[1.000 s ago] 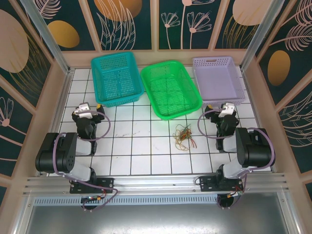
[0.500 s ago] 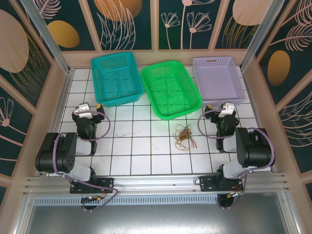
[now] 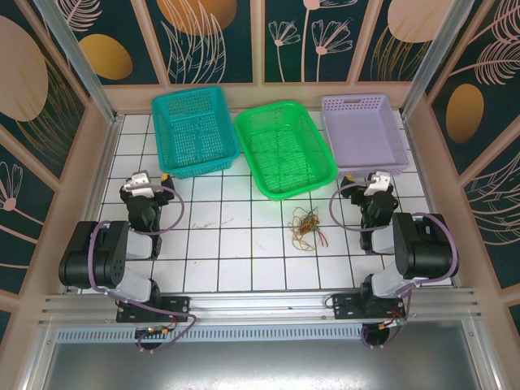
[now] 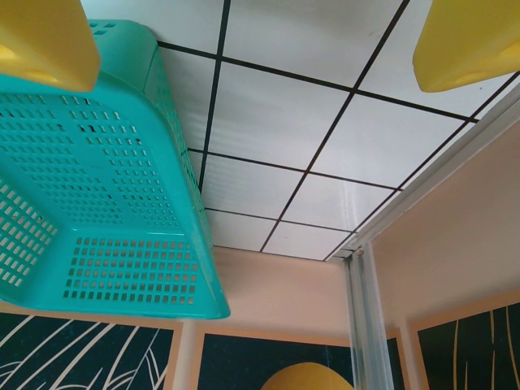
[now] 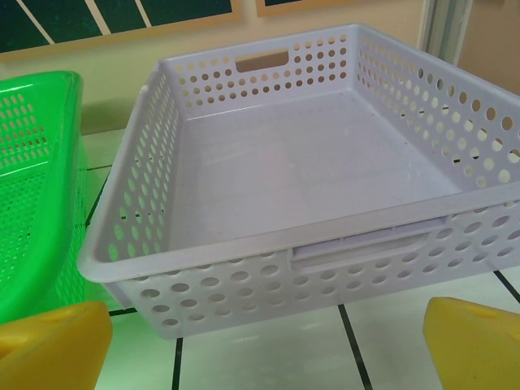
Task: Untangle the cables
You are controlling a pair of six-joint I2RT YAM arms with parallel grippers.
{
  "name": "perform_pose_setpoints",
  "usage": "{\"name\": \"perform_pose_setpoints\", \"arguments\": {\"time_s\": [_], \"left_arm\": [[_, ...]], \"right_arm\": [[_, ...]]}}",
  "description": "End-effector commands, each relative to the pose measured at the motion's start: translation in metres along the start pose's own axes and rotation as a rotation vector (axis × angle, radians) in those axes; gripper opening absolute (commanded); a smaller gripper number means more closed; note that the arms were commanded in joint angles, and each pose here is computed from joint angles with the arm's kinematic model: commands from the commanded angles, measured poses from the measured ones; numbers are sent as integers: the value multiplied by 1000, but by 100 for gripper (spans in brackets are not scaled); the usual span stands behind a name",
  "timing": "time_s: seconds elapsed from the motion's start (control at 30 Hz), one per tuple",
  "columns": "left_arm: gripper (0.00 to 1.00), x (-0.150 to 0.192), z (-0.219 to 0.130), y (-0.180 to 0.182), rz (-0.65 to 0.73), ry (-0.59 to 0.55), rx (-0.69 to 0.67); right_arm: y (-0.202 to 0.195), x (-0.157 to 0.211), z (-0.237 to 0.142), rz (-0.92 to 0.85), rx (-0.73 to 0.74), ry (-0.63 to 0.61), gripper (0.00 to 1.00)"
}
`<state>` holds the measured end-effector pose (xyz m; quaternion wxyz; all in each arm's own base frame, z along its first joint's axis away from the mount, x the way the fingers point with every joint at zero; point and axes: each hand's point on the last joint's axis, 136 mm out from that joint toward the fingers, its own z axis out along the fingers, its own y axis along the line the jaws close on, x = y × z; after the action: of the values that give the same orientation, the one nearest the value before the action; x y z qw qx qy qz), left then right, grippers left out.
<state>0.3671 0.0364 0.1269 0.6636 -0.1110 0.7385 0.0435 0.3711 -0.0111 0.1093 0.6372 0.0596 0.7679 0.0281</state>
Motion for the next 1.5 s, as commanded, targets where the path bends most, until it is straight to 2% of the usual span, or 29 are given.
{"name": "perform_pose_setpoints", "arguments": {"time_s": [0.0, 0.1, 0.13, 0.23, 0.3, 0.37, 0.43, 0.47, 0.5, 0.53, 0.57, 0.63, 0.67, 0.73, 0.87, 0.97, 1.13, 1.27, 1.37, 1.47], "left_arm": [[99, -22, -9, 5, -36, -83, -21], [99, -44, -22, 36, -134, -77, -204], [99, -52, -27, 40, -147, -84, -225], [99, -86, -48, 45, -198, -175, -238], [99, -118, -60, 47, -215, -244, -241], [99, -154, -69, 43, -234, -310, -217], [99, -180, -69, 49, -350, -299, -261], [99, -181, -67, 55, -506, -240, -316], [99, -181, -63, 51, -579, -143, -325], [99, -185, -60, 41, -602, -83, -284], [99, -189, -53, 21, -627, -36, -184], [99, -195, -49, -18, -679, 49, 24], [99, -191, -51, -35, -754, 99, 112], [99, -169, -55, -57, -850, 226, 194], [96, -118, -79, -109, -817, 459, 233], [88, -88, -106, -151, -747, 592, 300], [74, -35, -161, -214, -668, 781, 454], [70, 7, -198, -264, -568, 910, 572], [66, 30, -217, -296, -533, 991, 644], [67, 40, -226, -318, -516, 1027, 685]], "right_arm": [[-7, -21, 0, 14, 38, -56, 99], [-21, -56, -3, 57, 166, -69, 99], [-23, -72, -7, 100, 183, -101, 99], [-26, -127, -25, 205, 246, -172, 99], [-26, -180, -42, 275, 300, -206, 99], [-17, -229, -56, 365, 266, -227, 99], [-25, -236, -66, 595, 329, -172, 99], [-33, -225, -74, 728, 401, -127, 99], [-31, -216, -75, 791, 401, -73, 99], [-19, -210, -71, 773, 320, -10, 99], [-2, -203, -69, 756, 234, 70, 99], [22, -162, -76, 806, 226, 274, 97], [40, -134, -82, 828, 222, 397, 91], [84, -92, -96, 824, 143, 598, 80], [162, -11, -136, 858, 22, 932, 72], [185, 19, -142, 888, -46, 1020, 71], [170, 39, -124, 1016, -67, 1028, 72], [163, 46, -106, 1019, -72, 1032, 72], [168, 55, -101, 1009, -74, 1075, 68], [164, 71, -106, 971, -16, 1116, 61]]}}
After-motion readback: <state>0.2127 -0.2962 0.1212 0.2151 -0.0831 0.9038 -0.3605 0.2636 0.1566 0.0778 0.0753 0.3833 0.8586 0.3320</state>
